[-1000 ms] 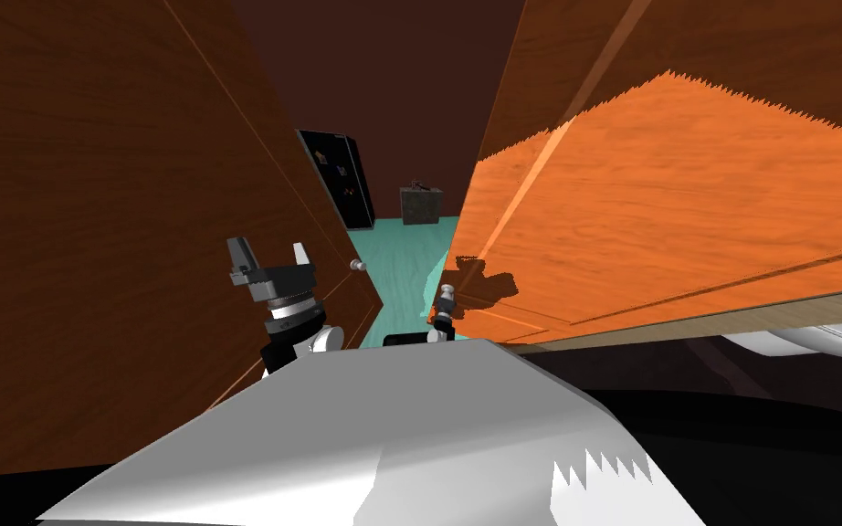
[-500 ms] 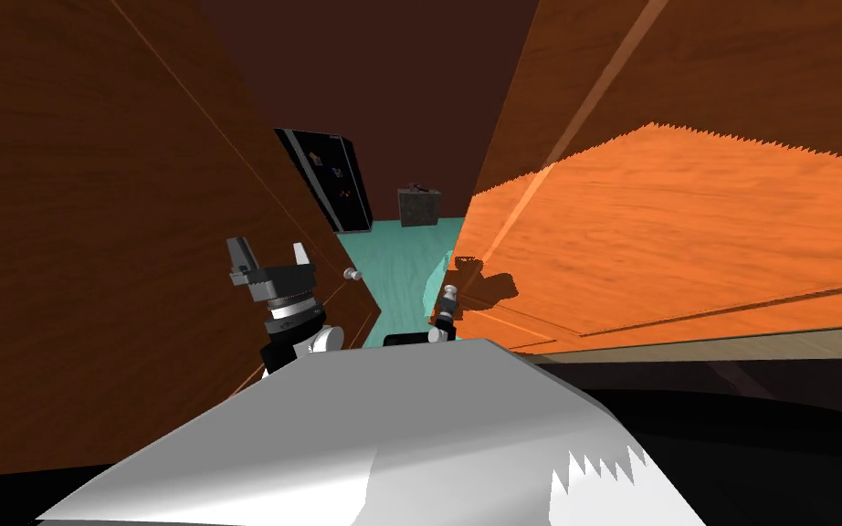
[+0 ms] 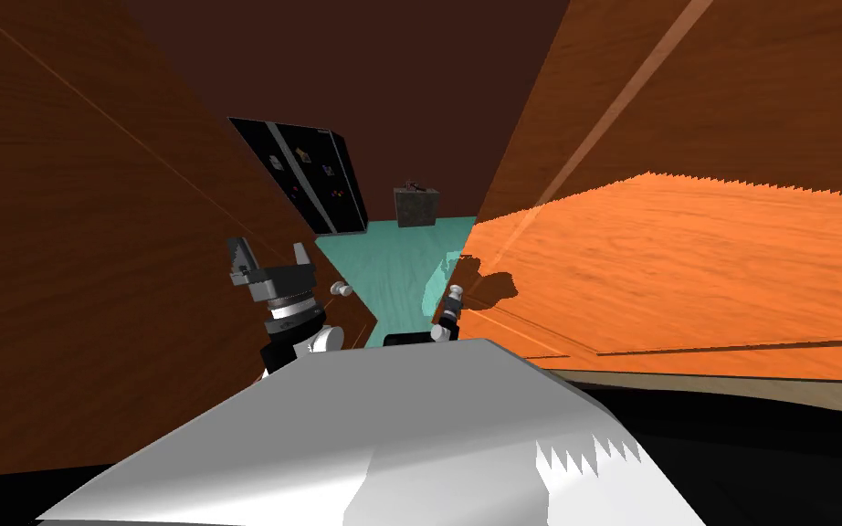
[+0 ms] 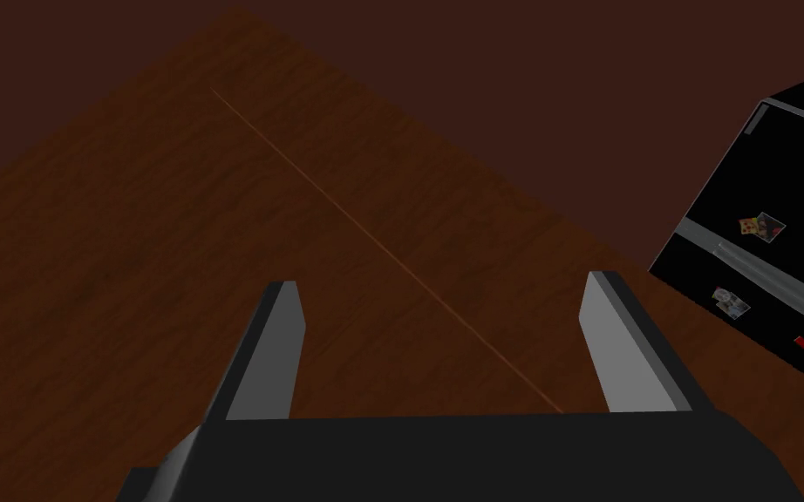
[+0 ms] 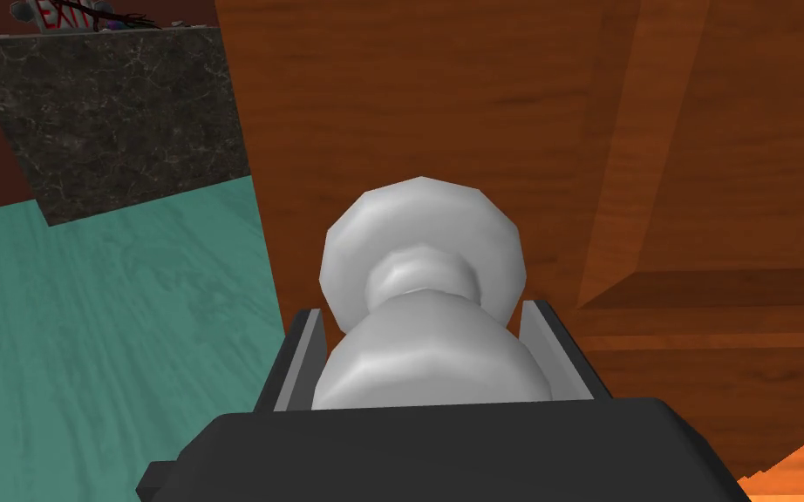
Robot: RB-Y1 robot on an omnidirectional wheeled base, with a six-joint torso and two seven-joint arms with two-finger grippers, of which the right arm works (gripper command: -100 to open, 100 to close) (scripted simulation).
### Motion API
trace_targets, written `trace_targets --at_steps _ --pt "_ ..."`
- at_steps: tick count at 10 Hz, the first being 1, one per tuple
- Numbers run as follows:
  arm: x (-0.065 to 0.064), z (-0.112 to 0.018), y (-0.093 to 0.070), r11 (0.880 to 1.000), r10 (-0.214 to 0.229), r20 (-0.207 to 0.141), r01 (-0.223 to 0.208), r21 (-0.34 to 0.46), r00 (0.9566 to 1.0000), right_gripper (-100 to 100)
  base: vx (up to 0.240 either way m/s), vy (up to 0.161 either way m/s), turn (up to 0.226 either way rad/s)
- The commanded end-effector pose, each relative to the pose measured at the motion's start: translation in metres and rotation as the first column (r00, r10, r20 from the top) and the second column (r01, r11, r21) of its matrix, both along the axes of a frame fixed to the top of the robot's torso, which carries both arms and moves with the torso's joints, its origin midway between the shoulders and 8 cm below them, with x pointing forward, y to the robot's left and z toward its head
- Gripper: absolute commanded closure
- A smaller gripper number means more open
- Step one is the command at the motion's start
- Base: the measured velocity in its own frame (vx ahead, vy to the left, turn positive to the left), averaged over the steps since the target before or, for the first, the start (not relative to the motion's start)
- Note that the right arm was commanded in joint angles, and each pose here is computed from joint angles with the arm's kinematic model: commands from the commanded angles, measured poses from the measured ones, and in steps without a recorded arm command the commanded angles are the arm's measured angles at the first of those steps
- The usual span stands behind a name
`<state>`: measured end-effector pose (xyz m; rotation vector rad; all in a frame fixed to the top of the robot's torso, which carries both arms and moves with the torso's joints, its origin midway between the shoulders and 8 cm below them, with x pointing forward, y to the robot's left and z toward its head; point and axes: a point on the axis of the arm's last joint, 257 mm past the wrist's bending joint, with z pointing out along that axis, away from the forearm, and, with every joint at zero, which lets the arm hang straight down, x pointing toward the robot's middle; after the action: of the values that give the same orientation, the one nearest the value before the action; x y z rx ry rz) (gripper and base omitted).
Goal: Push the door open
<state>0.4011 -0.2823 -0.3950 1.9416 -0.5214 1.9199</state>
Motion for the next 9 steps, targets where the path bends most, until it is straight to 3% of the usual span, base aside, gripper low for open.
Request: trace_targets --at_steps 1,4,9 --pt "-0.004 0.002 -0.021 0.999 -0.050 0.007 0.050 -0.010 0.9987 100 0.240 -0.012 -0.056" --pt "-0.010 0.002 -0.044 0.993 -0.117 0.008 0.117 -0.010 0.9931 100 0.231 -0.018 -0.058" --pt "-0.019 0.003 -0.077 0.977 -0.214 0.009 0.214 -0.009 0.9769 100 0.223 -0.010 -0.064"
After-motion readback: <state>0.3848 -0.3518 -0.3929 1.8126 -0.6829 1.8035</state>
